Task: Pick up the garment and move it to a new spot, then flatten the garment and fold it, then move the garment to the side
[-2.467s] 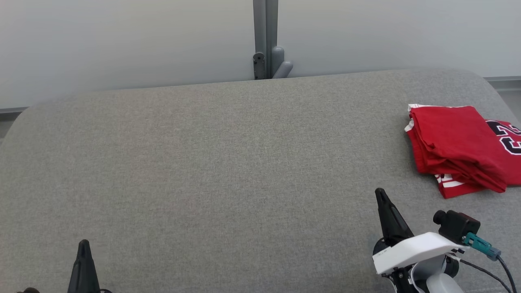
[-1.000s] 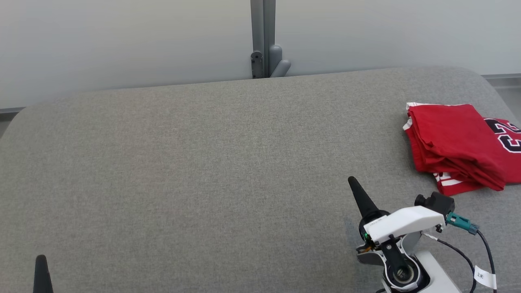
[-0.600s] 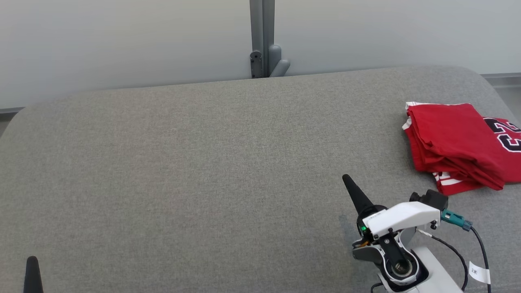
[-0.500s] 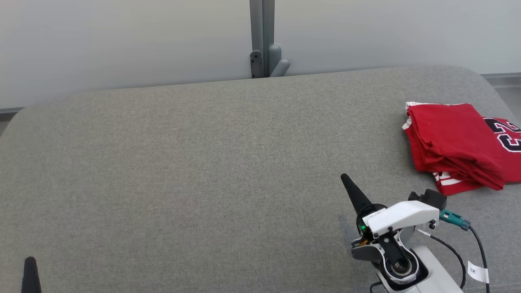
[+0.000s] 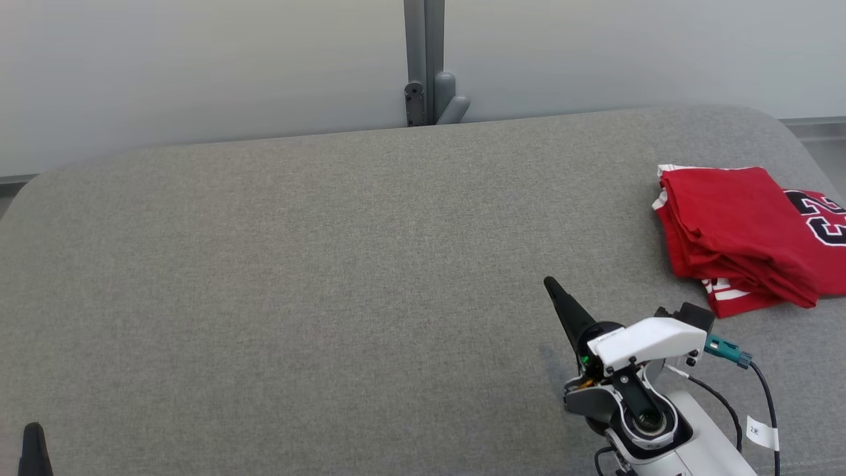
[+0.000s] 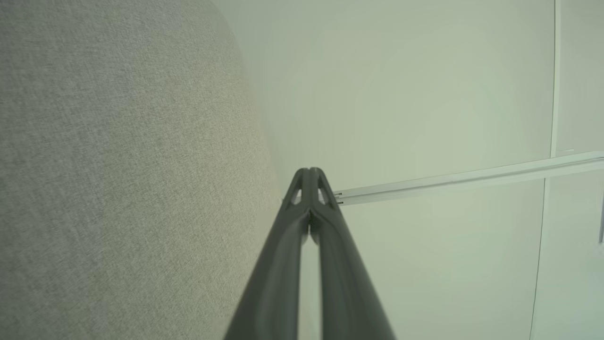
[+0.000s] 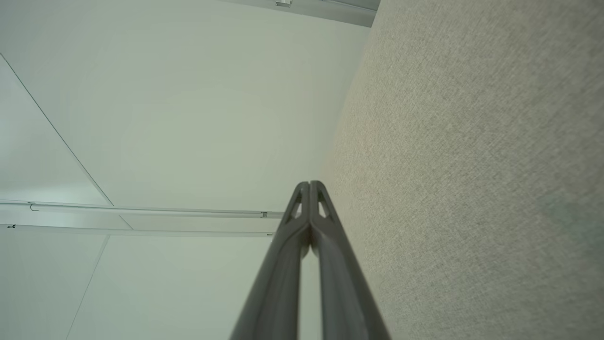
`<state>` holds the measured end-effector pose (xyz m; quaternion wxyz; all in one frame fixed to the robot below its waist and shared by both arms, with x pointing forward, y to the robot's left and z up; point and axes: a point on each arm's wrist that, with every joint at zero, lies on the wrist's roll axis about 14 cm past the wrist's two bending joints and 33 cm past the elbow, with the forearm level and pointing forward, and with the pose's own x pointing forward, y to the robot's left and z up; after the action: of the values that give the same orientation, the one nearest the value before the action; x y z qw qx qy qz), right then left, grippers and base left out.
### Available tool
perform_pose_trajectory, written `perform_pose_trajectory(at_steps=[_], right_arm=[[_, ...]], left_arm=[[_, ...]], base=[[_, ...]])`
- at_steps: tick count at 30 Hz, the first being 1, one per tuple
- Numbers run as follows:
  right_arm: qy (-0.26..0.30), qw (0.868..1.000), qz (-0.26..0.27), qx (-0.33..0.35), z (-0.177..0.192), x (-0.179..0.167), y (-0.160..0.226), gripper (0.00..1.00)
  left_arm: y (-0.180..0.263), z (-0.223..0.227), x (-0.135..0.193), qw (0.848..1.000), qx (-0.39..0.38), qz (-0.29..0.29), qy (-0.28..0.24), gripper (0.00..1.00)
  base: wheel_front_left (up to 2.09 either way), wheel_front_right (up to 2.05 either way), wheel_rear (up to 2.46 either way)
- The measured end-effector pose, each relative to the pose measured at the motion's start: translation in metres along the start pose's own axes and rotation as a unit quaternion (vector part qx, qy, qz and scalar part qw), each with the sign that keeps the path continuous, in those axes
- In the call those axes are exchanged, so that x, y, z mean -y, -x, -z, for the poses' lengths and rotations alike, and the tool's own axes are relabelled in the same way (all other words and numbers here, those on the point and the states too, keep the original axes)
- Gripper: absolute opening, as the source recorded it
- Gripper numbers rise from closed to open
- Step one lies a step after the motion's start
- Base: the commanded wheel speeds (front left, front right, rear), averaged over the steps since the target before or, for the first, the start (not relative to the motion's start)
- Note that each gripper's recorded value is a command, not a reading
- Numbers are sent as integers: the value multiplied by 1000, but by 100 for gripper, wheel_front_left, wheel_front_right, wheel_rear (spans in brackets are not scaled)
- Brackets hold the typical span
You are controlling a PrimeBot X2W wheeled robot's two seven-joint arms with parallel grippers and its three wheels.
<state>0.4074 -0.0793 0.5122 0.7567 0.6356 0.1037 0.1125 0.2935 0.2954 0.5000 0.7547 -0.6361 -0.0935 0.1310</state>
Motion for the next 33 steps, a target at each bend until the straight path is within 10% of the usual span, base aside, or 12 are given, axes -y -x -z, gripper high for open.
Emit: perform_pose_trajectory(at_steps=[33], right_arm=[[-87, 996, -3, -19, 6, -5, -9, 0]], left_arm=[[3, -14, 6, 996, 12, 14, 91, 0]], base=[[0, 0, 0]])
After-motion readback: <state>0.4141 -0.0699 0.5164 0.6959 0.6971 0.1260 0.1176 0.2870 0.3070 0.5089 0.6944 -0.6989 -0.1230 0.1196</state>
